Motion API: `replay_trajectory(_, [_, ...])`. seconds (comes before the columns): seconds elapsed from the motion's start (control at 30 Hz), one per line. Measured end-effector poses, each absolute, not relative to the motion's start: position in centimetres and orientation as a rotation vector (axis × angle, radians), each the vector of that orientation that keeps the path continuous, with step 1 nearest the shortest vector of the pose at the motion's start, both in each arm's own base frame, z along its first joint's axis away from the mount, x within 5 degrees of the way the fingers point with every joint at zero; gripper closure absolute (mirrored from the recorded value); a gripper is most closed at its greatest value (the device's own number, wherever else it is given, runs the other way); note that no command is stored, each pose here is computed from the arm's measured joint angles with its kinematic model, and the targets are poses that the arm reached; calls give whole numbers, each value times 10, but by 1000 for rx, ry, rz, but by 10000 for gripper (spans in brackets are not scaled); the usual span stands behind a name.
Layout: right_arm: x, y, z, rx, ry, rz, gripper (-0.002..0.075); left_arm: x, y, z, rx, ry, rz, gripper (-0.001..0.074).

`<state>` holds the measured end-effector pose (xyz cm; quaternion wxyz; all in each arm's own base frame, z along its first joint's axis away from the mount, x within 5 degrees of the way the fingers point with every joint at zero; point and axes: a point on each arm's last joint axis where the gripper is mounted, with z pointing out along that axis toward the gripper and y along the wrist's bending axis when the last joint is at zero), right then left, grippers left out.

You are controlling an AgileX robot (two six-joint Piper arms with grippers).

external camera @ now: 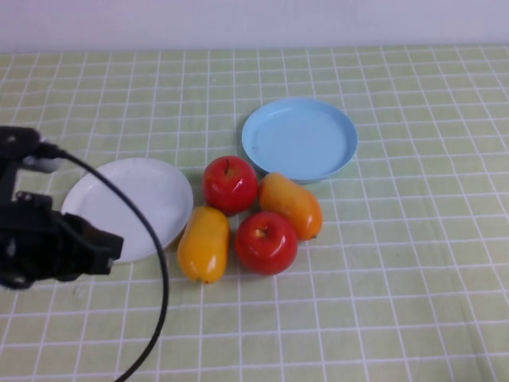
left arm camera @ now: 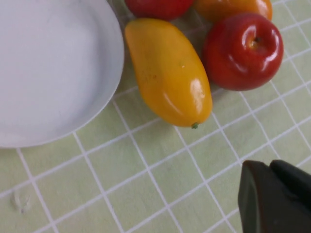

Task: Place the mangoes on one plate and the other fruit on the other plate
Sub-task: Put one type of fruit in the left plate

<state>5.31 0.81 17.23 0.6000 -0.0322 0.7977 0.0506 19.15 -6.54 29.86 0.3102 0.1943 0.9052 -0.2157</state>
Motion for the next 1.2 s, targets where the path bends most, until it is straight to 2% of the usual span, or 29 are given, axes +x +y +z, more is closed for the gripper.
replay_trajectory(0.2, [53,8,172,-75,1849,117,742,232,-115,299,815,2488,-484,734])
replay_trajectory(0.37, [53,8,172,-75,1849,117,742,255,-170,289,1088,2555,-422,734])
replay_trajectory(0.53, [53,8,172,-75,1849,117,743,270,-207,279,1226,2564,-381,721])
replay_trajectory(0.63, [53,8,172,-75,1849,117,743,276,-214,272,1235,2581,-389,629])
replay_trajectory(0.77, [53,8,172,-75,1849,117,742,278,-216,270,1273,2558,-381,349])
replay_trajectory(0.87, [53,8,172,-75,1849,117,742,281,-218,271,1366,2447,-366,144])
replay_trajectory(0.97, [53,8,172,-75,1849,117,743,283,-222,273,1384,2374,-367,73])
replay_trajectory(1.2, [53,8,172,-75,1849,117,743,291,-226,270,1360,2312,-354,66])
